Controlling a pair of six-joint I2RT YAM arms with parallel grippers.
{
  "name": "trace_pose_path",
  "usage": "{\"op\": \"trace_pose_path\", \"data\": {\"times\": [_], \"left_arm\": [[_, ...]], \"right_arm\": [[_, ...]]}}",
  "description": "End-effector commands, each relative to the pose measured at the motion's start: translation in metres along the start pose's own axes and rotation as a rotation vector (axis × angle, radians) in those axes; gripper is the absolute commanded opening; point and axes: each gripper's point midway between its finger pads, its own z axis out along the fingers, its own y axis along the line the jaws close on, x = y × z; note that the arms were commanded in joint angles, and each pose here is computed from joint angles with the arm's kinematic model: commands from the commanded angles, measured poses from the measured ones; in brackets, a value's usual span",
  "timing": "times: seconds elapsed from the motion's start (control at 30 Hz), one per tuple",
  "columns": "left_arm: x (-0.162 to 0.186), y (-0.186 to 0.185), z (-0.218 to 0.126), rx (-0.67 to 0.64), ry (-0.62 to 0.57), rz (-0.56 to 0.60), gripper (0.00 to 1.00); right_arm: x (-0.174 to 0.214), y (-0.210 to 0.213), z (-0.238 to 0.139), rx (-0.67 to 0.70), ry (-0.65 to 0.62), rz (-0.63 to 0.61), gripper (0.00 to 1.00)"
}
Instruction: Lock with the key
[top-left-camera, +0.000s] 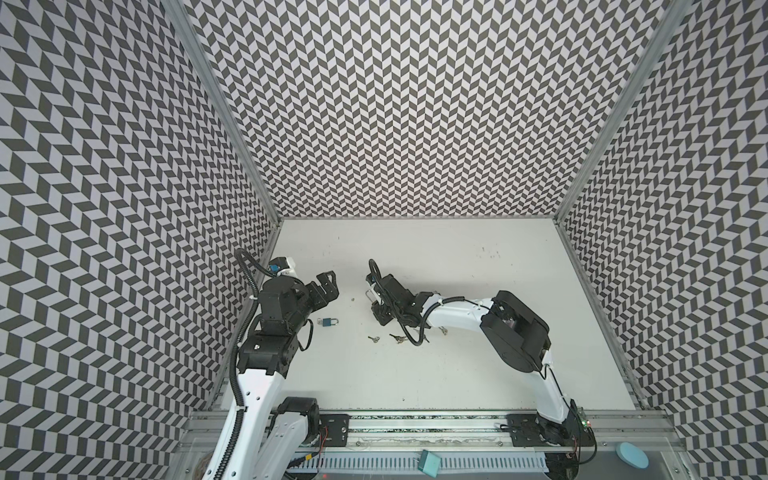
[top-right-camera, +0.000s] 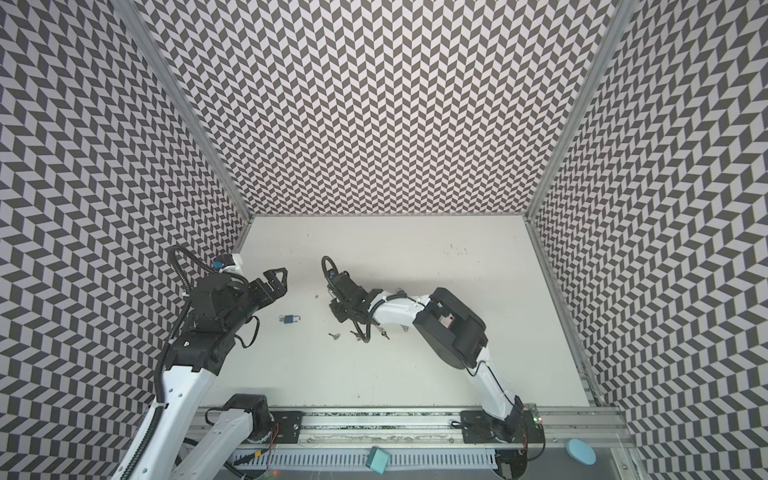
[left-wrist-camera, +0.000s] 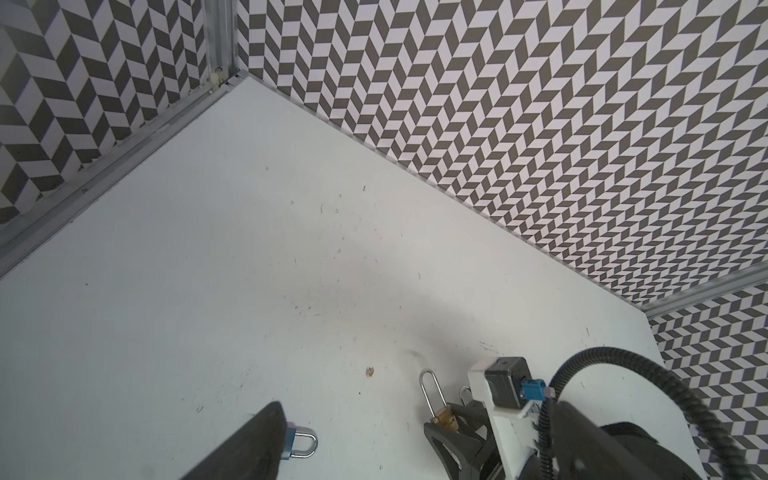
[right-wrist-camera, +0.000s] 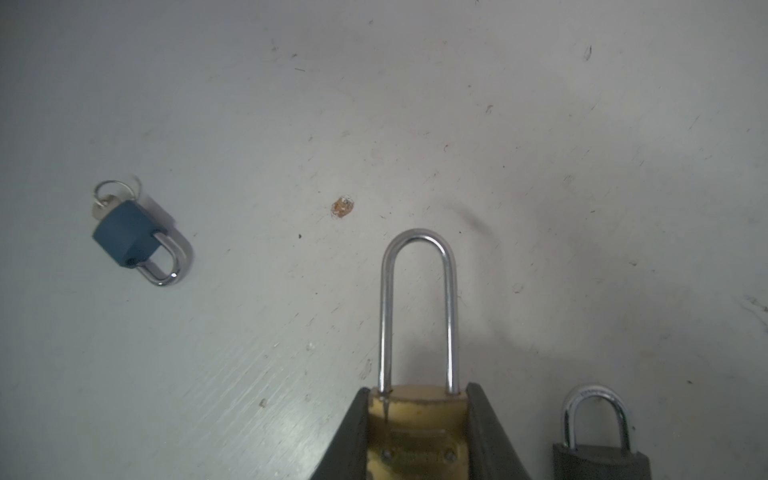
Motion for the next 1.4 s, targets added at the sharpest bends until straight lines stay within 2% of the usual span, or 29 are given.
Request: {"op": "trace_pose_path", "data": {"times": [0.0, 0.07, 0.27, 0.53, 0.77, 0.9, 0.97, 1.07, 1.13, 1.27, 1.37], "left_arm": [[0.003, 0.014, -0.003, -0.058, -0.009, -0.016, 1.0], [0.004, 0.016, -0.002, -0.068, -0.012, -0.02, 1.0], [0.007, 0.019, 0.0, -0.079, -0.001, -0.017, 1.0], [0.013, 0.022, 0.004, -0.081, 0.016, -0.022, 1.0], [0.013, 0.021, 0.011, -0.055, 0.034, -0.051, 1.0], [0.011, 0.025, 0.018, -0.034, 0.056, -0.089, 1.0], [0.008, 0.029, 0.02, -0.021, 0.056, -0.118, 1.0], [0.005, 0.038, 0.023, 0.0, 0.061, -0.183, 1.0], [0.003, 0.047, 0.023, 0.007, 0.059, -0.226, 1.0], [0.003, 0.061, 0.023, -0.007, 0.058, -0.285, 1.0], [0.003, 0.069, 0.021, -0.036, 0.053, -0.325, 1.0]], "right_arm": [[-0.008, 0.0, 0.005, 0.022, -0.007, 0.038, 0.0], [-0.005, -0.001, 0.01, 0.033, 0.008, 0.038, 0.01], [-0.001, -0.005, 0.019, 0.047, 0.023, 0.04, 0.12], [0.005, -0.006, 0.024, 0.047, 0.047, 0.036, 0.3], [-0.016, -0.001, 0.005, 0.016, -0.014, 0.045, 0.38], [-0.043, 0.008, -0.019, -0.039, -0.097, 0.038, 0.6], [-0.053, 0.012, -0.031, -0.059, -0.132, 0.029, 0.63], [-0.063, 0.019, -0.048, -0.114, -0.235, -0.019, 0.63], [-0.065, 0.036, -0.057, -0.207, -0.296, -0.124, 0.63], [-0.054, 0.075, -0.06, -0.416, -0.324, -0.344, 0.65], [-0.049, 0.091, -0.057, -0.494, -0.334, -0.449, 0.65]]}}
